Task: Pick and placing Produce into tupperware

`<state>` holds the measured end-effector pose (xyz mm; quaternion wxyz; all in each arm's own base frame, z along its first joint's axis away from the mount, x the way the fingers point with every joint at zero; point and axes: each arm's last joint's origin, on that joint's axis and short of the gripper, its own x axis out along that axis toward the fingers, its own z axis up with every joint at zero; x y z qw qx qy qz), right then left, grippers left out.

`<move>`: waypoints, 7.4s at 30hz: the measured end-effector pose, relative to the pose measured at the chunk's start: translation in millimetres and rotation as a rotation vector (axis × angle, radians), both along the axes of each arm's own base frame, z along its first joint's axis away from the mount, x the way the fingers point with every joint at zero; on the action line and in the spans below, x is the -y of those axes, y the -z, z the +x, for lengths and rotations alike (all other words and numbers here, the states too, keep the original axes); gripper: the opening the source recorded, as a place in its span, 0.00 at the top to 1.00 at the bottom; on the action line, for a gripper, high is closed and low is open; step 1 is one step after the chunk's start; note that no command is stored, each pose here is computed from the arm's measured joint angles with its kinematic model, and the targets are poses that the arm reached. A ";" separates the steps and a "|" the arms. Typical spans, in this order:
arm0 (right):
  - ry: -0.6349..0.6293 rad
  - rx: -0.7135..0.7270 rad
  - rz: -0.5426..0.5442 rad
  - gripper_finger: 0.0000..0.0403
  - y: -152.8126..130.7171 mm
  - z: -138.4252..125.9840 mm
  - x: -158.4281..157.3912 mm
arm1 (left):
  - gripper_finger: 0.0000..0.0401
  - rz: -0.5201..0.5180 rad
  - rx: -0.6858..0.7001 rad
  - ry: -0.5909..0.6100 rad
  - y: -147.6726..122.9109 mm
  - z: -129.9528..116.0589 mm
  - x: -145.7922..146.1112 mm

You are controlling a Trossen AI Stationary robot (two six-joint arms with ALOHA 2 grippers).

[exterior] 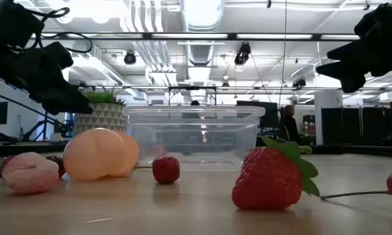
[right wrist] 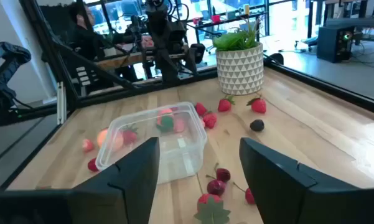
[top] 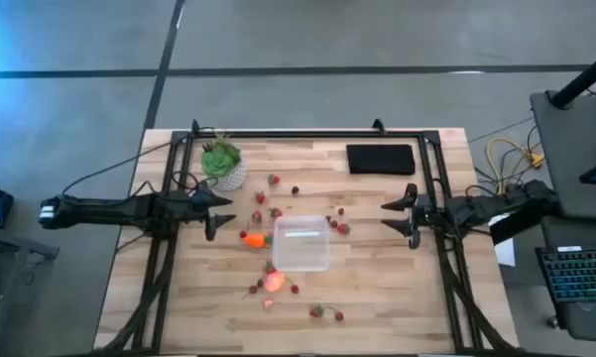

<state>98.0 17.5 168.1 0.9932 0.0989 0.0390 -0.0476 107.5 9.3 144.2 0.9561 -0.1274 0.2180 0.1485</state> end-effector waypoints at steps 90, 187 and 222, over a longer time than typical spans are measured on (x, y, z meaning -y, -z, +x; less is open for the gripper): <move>0.594 0.681 0.800 0.47 -46.2 -14.2 19.4 | 0.40 0.000 0.000 0.000 0.0 0.0 0.0; -0.009 -1.242 -0.121 0.47 19.6 206.7 2.2 | 0.40 0.000 0.001 0.000 -0.1 0.0 0.0; 0.113 -1.018 0.092 0.63 -48.2 210.4 5.8 | 0.40 0.002 0.042 0.000 -2.4 1.8 -0.1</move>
